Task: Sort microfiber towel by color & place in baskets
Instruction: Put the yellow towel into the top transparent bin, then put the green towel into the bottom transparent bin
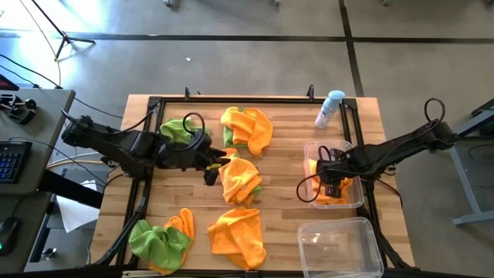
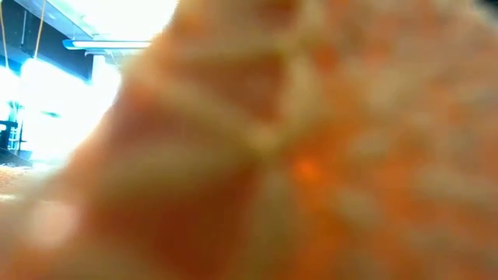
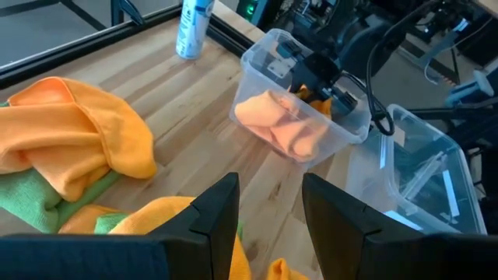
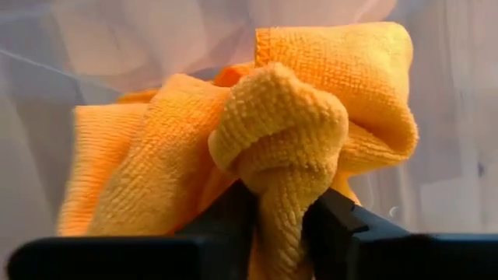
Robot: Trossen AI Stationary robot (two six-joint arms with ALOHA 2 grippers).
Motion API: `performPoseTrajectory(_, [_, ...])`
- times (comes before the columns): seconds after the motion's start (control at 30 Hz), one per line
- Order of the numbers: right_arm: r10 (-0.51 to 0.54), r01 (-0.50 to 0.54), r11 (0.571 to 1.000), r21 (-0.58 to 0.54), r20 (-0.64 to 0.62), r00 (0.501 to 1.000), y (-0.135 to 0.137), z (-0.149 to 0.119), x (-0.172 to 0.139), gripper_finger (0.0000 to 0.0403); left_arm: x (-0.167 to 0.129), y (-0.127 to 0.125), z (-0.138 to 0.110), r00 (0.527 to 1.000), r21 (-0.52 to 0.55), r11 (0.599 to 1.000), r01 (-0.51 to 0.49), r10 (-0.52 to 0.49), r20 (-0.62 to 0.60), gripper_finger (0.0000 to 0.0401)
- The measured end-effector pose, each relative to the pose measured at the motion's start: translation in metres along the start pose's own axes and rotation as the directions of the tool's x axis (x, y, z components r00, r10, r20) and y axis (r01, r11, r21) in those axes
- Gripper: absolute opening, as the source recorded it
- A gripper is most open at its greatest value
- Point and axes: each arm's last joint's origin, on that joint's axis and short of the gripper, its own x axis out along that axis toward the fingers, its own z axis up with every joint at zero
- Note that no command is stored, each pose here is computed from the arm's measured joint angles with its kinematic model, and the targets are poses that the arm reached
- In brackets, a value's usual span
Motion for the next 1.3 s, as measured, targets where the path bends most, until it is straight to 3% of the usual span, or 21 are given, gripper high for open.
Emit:
performPoseTrajectory(0.23, [-0.014, 0.014, 1.000, 0.001, 0.007, 1.000, 0.000, 0.006, -0.018, 0.0175, 0.000, 0.000, 0.000, 1.000, -0.006, 1.000, -0.002, 0.002, 0.002, 0.0128])
performPoseTrajectory(0.37, [-0.059, 0.059, 0.998, 0.022, -0.009, 0.998, -0.003, 0.009, -0.042, 0.0195, 0.000, 0.000, 0.000, 1.000, -0.006, 1.000, -0.002, 0.002, 0.002, 0.0128])
performPoseTrajectory(0.67, [-0.068, 0.059, 0.995, 0.079, 0.108, 0.992, -0.006, 0.022, -0.111, 0.0188, 0.000, 0.001, -0.002, 1.000, 0.008, 1.000, -0.015, 0.015, -0.018, 0.0128])
performPoseTrajectory(0.83, [-0.099, 0.064, 0.988, 0.139, 0.259, 0.961, -0.008, 0.030, -0.135, 0.0149, -0.002, 0.004, -0.008, 0.997, 0.024, 0.999, -0.036, 0.038, -0.071, 0.0128])
performPoseTrajectory(1.1, [0.007, -0.086, 0.989, 0.120, 0.544, 0.839, -0.002, 0.044, -0.138, 0.0015, -0.012, 0.003, -0.028, 0.977, 0.099, 0.994, -0.051, 0.070, -0.202, 0.0128])
performPoseTrajectory(1.17, [0.035, -0.128, 0.986, 0.109, 0.610, 0.791, 0.001, 0.051, -0.135, 0.0007, -0.016, 0.002, -0.034, 0.968, 0.128, 0.991, -0.041, 0.071, -0.242, 0.0128])
performPoseTrajectory(1.3, [0.091, -0.221, 0.973, 0.068, 0.764, 0.638, 0.011, 0.069, -0.128, 0.0027, -0.024, 0.001, -0.044, 0.942, 0.184, 0.983, -0.014, 0.074, -0.326, 0.0128])
